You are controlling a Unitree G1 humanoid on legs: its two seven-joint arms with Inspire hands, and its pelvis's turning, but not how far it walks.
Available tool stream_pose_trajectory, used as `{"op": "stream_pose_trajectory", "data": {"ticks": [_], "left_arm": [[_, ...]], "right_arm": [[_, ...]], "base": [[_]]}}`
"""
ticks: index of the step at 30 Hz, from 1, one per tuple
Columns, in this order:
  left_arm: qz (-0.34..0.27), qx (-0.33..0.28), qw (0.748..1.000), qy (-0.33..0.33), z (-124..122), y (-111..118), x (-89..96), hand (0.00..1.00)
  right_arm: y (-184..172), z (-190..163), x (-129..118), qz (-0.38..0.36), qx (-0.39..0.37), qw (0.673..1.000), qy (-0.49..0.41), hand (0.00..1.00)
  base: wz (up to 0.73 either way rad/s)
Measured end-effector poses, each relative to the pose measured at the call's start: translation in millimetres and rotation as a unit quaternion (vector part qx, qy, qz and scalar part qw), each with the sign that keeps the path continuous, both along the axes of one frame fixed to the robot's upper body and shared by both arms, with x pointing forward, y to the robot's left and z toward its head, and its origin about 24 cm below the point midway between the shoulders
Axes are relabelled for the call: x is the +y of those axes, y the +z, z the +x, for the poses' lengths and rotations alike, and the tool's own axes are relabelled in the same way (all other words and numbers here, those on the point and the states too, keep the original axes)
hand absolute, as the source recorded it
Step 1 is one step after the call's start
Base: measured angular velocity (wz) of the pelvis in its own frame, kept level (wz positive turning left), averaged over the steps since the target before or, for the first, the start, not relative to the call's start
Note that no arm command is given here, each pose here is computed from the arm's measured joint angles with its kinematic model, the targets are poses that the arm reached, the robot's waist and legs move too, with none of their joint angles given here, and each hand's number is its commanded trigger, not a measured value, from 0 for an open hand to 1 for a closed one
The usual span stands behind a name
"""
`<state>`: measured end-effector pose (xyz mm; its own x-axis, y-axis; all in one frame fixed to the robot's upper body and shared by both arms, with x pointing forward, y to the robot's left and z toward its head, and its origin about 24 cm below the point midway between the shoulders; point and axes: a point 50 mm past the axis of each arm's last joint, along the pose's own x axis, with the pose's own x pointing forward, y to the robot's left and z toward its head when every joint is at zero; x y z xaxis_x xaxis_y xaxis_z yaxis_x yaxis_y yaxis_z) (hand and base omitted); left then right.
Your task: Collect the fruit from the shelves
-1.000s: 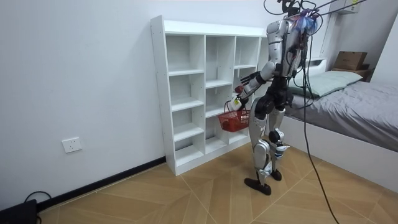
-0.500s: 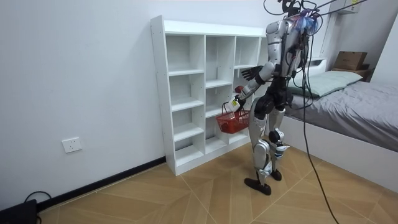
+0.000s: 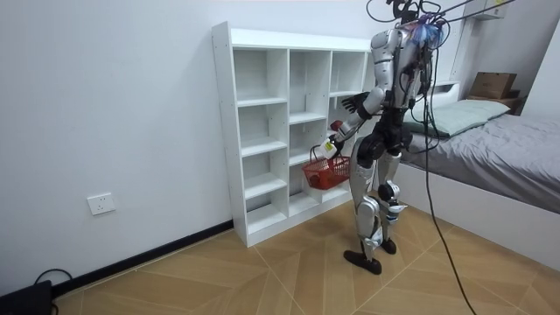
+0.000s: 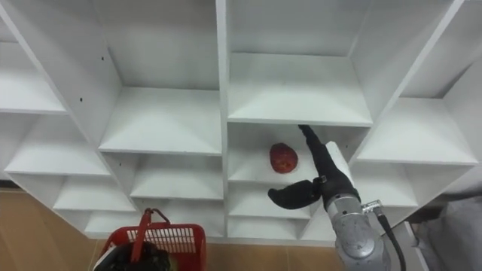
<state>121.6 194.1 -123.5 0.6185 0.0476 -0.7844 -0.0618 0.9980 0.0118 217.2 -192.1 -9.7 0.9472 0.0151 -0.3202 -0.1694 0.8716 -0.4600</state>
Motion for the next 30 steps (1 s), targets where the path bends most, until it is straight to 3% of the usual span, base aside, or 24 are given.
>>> {"op": "stream_pose_trajectory", "data": {"ticks": [7, 18, 30], "left_arm": [[-0.001, 0.001, 1.0, -0.005, -2.6, -0.4, -1.5, 1.0], [0.004, -0.009, 1.0, -0.012, 4.4, -1.5, 0.0, 1.0], [0.006, -0.003, 0.998, -0.056, 34.8, -7.2, -14.8, 1.0]], "right_arm": [[-0.3, 1.1, -1.3, -0.003, -0.003, 1.0, -0.007, 0.0], [-33.9, 19.5, 5.8, -0.03, 0.041, 0.998, -0.025, 0.0], [-19.6, 75.7, 1.2, -0.069, -0.019, 0.992, -0.102, 0.0]], "base": [[0.01], [0.02], [0.08]]}}
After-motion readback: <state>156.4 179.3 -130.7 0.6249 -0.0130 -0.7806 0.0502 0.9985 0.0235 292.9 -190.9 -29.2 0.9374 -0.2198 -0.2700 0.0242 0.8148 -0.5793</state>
